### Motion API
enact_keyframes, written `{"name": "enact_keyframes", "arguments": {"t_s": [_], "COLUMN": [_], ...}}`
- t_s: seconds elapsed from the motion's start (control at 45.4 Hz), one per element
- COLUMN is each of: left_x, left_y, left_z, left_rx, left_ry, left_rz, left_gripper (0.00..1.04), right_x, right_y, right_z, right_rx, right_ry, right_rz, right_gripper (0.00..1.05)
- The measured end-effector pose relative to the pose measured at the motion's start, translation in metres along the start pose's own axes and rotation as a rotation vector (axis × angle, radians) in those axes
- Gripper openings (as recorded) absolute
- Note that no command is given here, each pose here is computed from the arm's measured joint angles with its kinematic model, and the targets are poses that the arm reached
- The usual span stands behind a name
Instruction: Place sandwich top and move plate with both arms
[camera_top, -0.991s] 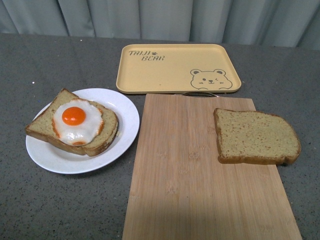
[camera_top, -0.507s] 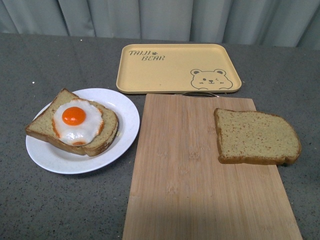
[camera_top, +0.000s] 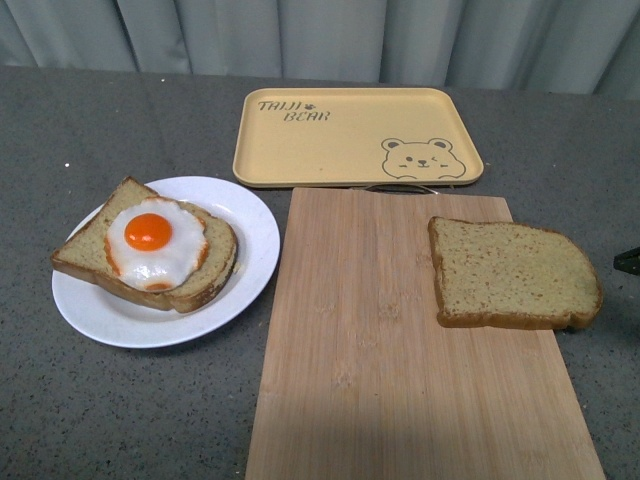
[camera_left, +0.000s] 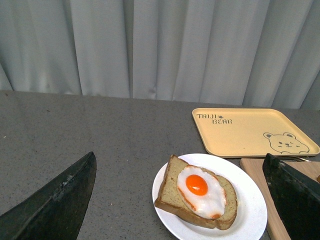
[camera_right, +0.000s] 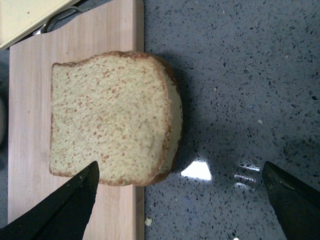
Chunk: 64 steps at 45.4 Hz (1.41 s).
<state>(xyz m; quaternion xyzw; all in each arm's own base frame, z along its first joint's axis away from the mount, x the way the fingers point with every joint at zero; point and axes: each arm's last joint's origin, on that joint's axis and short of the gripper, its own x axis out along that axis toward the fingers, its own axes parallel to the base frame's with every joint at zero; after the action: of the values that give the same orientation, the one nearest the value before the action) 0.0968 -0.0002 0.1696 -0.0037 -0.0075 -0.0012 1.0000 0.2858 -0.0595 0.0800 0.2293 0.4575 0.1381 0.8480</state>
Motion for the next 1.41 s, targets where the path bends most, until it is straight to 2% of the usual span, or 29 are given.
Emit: {"name": "enact_keyframes", "arguments": {"t_s": [0.308,0.485,0.573,0.859,0.903,0.969,1.057,1.167,1.344,1.41], "left_x": [0.0,0.0,0.0,0.0,0.0,0.0,0.0,0.0,0.0,0.0], "left_y": [0.0,0.0,0.0,0.0,0.0,0.0,0.0,0.0,0.0,0.0], "left_z": [0.0,0.0,0.0,0.0,0.0,0.0,0.0,0.0,0.0,0.0], "left_rx": [0.0,0.0,0.0,0.0,0.0,0.0,0.0,0.0,0.0,0.0], "left_ry": [0.0,0.0,0.0,0.0,0.0,0.0,0.0,0.0,0.0,0.0], "left_rz": [0.0,0.0,0.0,0.0,0.0,0.0,0.0,0.0,0.0,0.0], "left_gripper": [0.98,0.98,0.98,0.98,0.98,0.98,0.98,0.98,0.98,0.98], "right_x": [0.037,0.057,0.063,0.057,0.051,0.041,0.029,0.038,0.084,0.097], "right_y": [0.0,0.004,0.006,0.012,0.019,0.032,0.065,0.102,0.167,0.182], "right_z": [0.011,0.011,0.011,0.018,0.021,0.027,0.035,0.037,0.023,0.02], "right_rx": [0.084,0.123,0.139,0.142,0.123,0.11,0.067,0.088,0.197,0.228], "right_ry": [0.046,0.085,0.102,0.083,0.056,-0.006,-0.138,-0.214,-0.202,-0.19], "right_rz": [0.091,0.086,0.079,0.085,0.11,0.19,0.318,0.424,0.548,0.563], "right_gripper": [0.93,0.69,0.53,0.09,0.03,0.03,0.03,0.03,0.03,0.03]}}
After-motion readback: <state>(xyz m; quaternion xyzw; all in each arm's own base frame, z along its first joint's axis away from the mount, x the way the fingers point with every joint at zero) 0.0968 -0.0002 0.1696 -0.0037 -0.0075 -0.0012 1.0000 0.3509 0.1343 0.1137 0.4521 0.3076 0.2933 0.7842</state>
